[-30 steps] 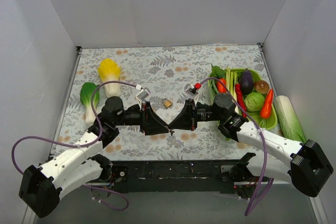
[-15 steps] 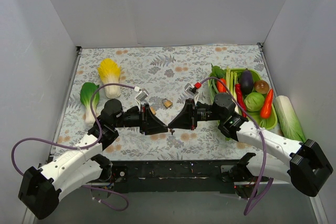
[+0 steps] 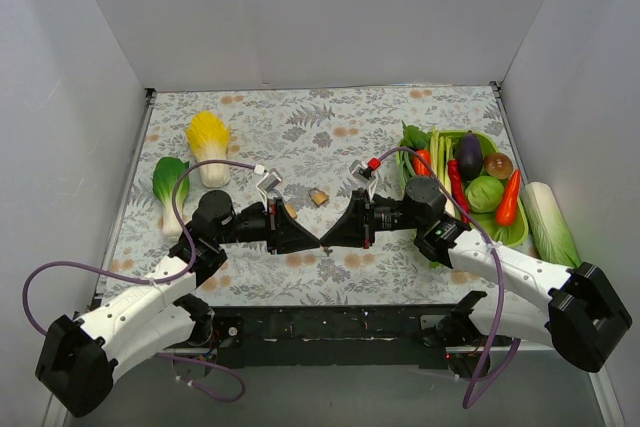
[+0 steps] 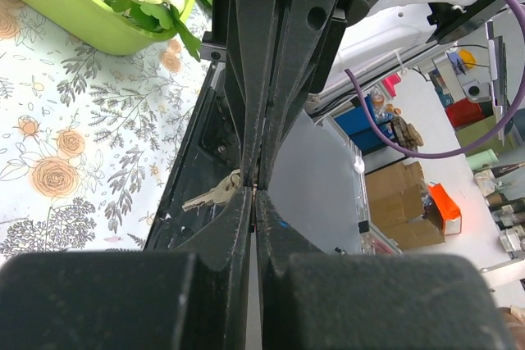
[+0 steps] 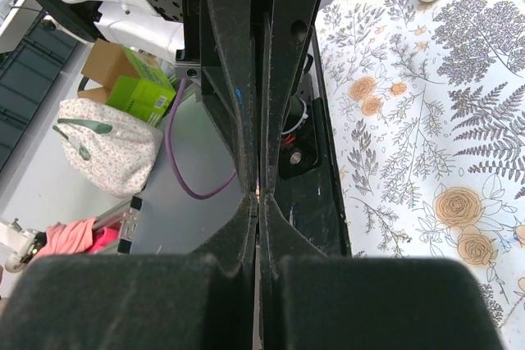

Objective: Unlock with the key
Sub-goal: Adjust the key.

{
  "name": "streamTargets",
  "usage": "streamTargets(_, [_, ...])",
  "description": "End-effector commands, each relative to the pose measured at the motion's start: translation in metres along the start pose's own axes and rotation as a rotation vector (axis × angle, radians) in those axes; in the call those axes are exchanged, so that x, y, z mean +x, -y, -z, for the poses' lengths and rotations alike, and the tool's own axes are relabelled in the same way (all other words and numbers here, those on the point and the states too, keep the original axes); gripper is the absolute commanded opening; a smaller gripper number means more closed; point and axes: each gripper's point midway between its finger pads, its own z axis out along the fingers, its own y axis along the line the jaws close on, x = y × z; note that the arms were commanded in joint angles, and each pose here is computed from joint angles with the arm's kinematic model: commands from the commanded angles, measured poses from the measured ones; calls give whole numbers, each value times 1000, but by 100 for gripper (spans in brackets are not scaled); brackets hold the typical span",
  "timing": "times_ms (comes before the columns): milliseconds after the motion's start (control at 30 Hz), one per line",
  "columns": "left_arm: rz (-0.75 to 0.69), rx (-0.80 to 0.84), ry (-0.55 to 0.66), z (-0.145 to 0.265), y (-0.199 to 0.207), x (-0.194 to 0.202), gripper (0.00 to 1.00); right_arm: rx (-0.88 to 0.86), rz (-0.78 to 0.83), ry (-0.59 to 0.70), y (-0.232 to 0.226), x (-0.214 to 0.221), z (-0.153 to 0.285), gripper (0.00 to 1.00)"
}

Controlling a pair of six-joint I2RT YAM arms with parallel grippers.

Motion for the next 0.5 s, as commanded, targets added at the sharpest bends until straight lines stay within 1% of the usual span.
streamTargets(0, [-22, 6, 26, 1, 3, -4, 0, -12, 78, 44, -8, -20, -2, 1])
streamTargets(67, [-7, -13, 42, 2, 1, -6, 0, 15, 74, 33, -4, -17, 0, 1])
streamTargets(100, [25, -65, 57, 2, -9, -7, 0, 34, 80, 34, -1, -17, 0, 1])
streamTargets(167, [66, -123, 61, 0, -18, -10, 0, 74, 143, 32, 3, -24, 1, 16])
streamTargets(200, [114, -167, 46, 1, -25, -6, 0, 139, 122, 10, 13, -19, 4, 25])
streamTargets(233, [144, -214, 60, 2, -33, -8, 0, 169, 175, 3, 16, -21, 7, 44])
streamTargets(267, [182, -230, 60, 1, -33, -10, 0, 195, 200, 6, 17, -26, 8, 53])
streamTargets(300, [235, -269, 43, 3, -39, -4, 0, 255, 198, -10, 25, -23, 12, 60])
streamTargets(333, [273, -313, 49, 4, -46, -3, 0, 272, 227, -7, 24, -26, 15, 69])
streamTargets(367, [322, -337, 51, 4, -47, -4, 0, 288, 286, -11, 24, -29, 16, 74])
streamTargets(400, [389, -399, 25, 9, -55, 6, 0, 335, 313, -14, 28, -28, 15, 75])
streamTargets(433, [429, -431, 23, 10, -57, 7, 0, 367, 324, -41, 30, -22, 16, 77])
streamTargets(467, [476, -463, 33, 11, -59, 5, 0, 394, 381, -65, 33, -19, 15, 77])
